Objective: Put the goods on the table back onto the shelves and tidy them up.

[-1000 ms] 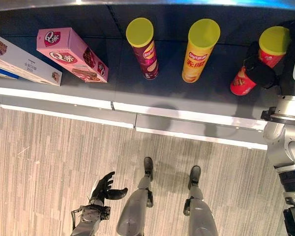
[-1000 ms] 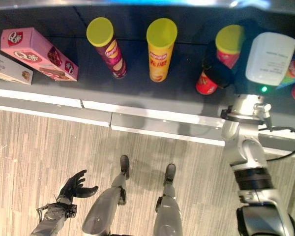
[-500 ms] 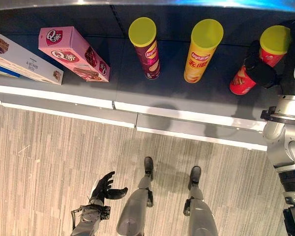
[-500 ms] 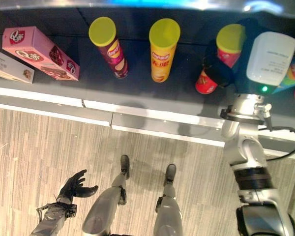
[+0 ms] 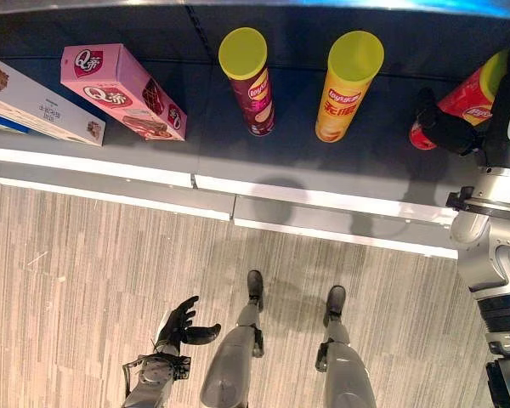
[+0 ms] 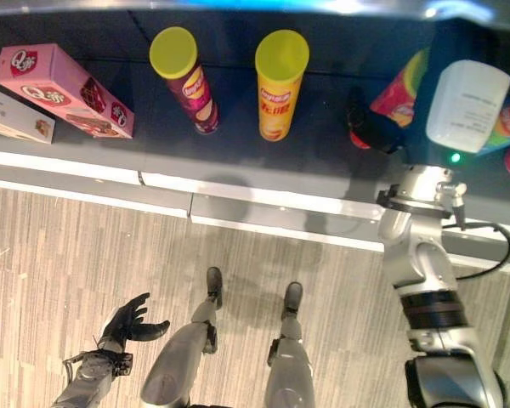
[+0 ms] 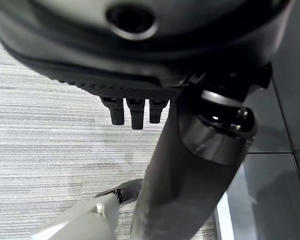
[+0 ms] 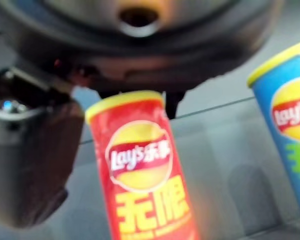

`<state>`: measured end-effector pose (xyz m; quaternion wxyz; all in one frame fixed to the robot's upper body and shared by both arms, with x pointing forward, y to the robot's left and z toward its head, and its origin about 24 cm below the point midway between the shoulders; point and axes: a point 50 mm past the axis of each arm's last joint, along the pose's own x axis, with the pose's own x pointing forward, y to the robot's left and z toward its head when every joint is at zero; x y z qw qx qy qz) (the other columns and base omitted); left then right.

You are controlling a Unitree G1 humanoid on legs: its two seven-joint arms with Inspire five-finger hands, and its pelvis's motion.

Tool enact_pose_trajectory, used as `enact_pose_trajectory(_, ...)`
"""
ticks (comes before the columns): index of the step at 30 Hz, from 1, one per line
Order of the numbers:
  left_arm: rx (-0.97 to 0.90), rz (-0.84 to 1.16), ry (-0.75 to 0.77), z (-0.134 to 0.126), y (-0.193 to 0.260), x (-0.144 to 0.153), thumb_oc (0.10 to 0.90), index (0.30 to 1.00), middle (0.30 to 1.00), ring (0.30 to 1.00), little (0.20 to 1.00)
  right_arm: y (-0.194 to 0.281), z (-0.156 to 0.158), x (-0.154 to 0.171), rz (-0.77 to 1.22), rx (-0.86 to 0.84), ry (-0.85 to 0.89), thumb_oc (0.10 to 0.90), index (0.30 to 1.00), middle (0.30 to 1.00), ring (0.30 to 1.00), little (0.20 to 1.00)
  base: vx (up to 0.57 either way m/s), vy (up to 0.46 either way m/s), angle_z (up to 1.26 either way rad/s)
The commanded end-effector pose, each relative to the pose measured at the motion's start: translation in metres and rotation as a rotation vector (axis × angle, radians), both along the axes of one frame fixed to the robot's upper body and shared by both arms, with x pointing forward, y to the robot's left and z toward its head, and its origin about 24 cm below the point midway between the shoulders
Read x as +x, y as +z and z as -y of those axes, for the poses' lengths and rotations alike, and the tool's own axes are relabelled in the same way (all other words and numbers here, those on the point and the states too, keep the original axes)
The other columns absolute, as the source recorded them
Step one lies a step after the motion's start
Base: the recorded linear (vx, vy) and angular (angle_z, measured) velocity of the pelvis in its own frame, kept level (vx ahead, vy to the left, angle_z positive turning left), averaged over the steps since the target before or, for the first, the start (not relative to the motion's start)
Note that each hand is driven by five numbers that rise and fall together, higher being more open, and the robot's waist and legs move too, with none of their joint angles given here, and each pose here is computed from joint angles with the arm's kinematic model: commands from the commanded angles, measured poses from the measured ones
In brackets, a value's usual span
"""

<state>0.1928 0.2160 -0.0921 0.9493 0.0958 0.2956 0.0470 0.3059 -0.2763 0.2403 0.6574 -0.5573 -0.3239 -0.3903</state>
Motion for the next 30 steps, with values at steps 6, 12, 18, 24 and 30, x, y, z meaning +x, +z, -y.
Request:
enact_pose_trajectory(6,0.083,-0.002,0.008,-0.020,0.001,-0.007,0.800,0.900,0.900,0.900,0.900,0.044,-0.009,-0.017,0.230,-0.057,0.056,0.800,0.900,0.900,0.900,0.900,0.00,0.000,0.00)
enact_pose_trajectory(12,0.084,-0.008,0.010,-0.019,0.001,-0.006,0.800,0.900,0.900,0.900,0.900,0.047,-0.010,-0.021,0.259,-0.039,0.071,0.800,0.900,0.900,0.900,0.900,0.00,0.000,0.00)
enact_pose_trajectory(18,0.106,-0.088,0.004,-0.020,-0.011,-0.013,0.800,0.900,0.900,0.900,0.900,0.048,-0.022,-0.042,0.316,-0.037,0.184,0.800,0.900,0.900,0.900,0.900,0.04,-0.018,0.10)
enact_pose_trajectory(24,0.138,-0.202,0.035,-0.030,-0.024,-0.032,0.800,0.900,0.900,0.900,0.900,0.013,-0.027,-0.056,0.165,0.013,0.287,0.800,0.900,0.900,0.900,0.900,0.09,0.008,-0.06)
enact_pose_trajectory(30,0.162,-0.280,0.089,-0.040,-0.034,-0.053,0.800,0.900,0.900,0.900,0.900,-0.033,-0.018,-0.075,-0.026,0.163,0.341,0.800,0.900,0.900,0.900,0.900,0.13,0.032,-0.30)
